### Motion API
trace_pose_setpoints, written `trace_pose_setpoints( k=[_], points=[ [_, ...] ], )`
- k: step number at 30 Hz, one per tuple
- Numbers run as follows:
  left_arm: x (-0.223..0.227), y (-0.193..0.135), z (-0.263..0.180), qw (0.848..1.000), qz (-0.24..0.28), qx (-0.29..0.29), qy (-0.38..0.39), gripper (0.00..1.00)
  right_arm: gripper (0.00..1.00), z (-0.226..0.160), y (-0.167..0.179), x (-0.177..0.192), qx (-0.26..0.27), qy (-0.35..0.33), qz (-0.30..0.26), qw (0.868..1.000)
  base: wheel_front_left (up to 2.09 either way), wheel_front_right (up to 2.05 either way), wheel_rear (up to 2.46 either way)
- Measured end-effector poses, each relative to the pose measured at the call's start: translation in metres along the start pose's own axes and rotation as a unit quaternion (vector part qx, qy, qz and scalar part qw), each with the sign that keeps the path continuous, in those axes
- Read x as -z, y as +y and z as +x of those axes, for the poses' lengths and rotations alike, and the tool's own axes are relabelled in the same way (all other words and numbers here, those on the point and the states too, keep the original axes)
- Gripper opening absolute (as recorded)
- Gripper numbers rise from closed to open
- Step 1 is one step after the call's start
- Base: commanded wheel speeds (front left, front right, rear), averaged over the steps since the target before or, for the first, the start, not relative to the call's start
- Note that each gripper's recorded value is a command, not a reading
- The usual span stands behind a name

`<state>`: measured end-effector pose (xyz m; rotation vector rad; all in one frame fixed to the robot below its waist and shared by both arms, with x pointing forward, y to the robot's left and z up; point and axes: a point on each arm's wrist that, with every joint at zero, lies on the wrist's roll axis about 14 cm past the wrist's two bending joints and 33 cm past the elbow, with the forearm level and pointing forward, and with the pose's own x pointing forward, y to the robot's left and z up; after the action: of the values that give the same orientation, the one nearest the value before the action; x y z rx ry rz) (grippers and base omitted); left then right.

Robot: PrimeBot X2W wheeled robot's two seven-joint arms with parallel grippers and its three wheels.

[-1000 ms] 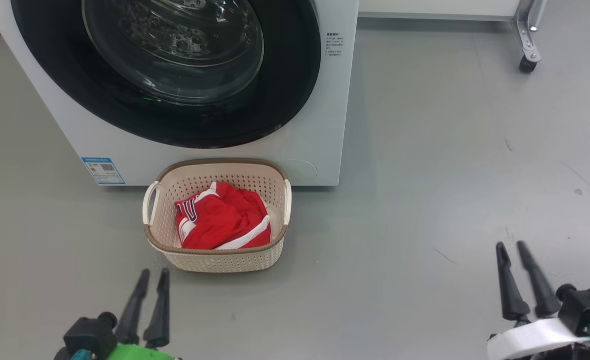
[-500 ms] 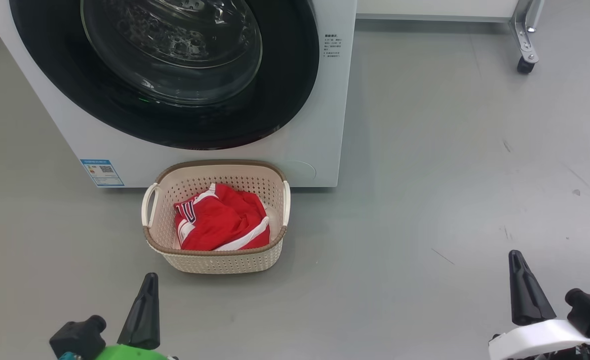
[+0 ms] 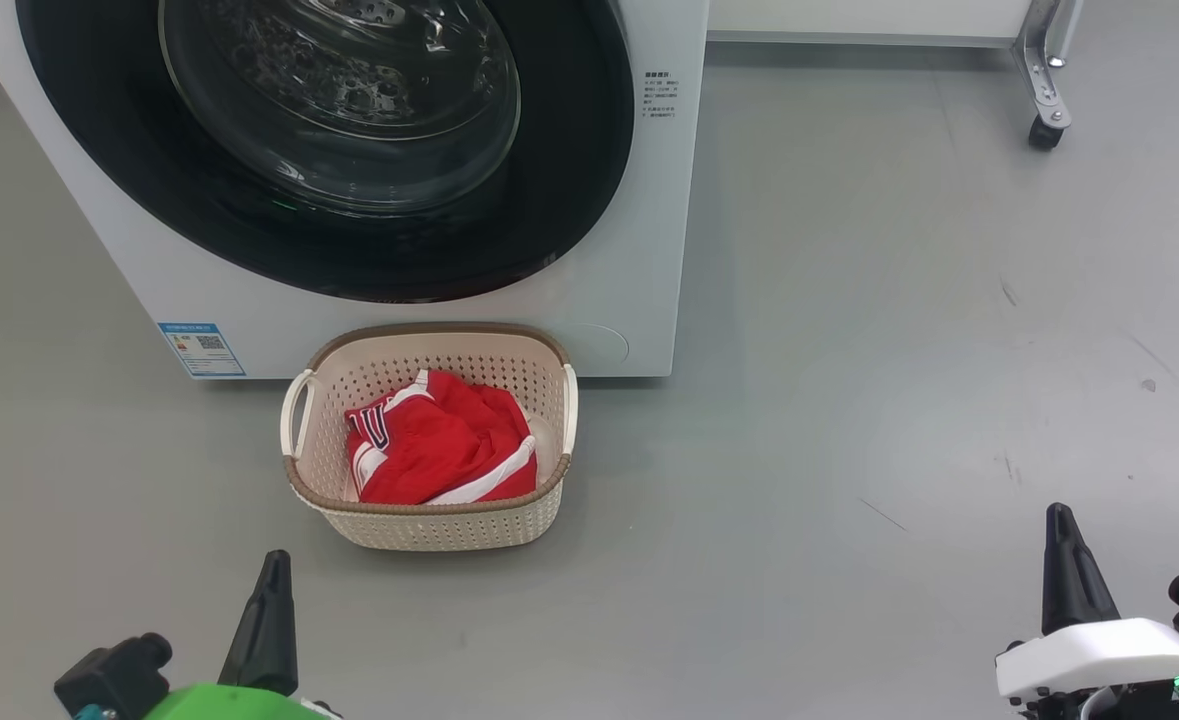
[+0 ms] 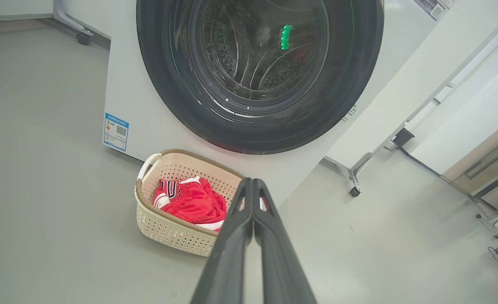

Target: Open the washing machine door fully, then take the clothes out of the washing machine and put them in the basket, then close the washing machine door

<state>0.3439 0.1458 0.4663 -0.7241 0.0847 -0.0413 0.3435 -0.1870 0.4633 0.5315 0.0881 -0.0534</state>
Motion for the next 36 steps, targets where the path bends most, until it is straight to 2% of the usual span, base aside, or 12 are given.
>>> trace_pose_setpoints(
  k=[18,36],
  points=[
    [-0.004,0.013,0.002,0.995,-0.101,-0.026,0.006,0.00,0.00,0.006,-0.007,-0.001,0.020,0.008,0.120,0.992,0.00,0.00,0.00],
    [-0.013,0.018,0.009,0.980,-0.195,-0.034,0.001,0.00,0.00,0.013,-0.010,-0.005,0.025,0.011,0.239,0.971,0.00,0.00,0.00]
  ],
)
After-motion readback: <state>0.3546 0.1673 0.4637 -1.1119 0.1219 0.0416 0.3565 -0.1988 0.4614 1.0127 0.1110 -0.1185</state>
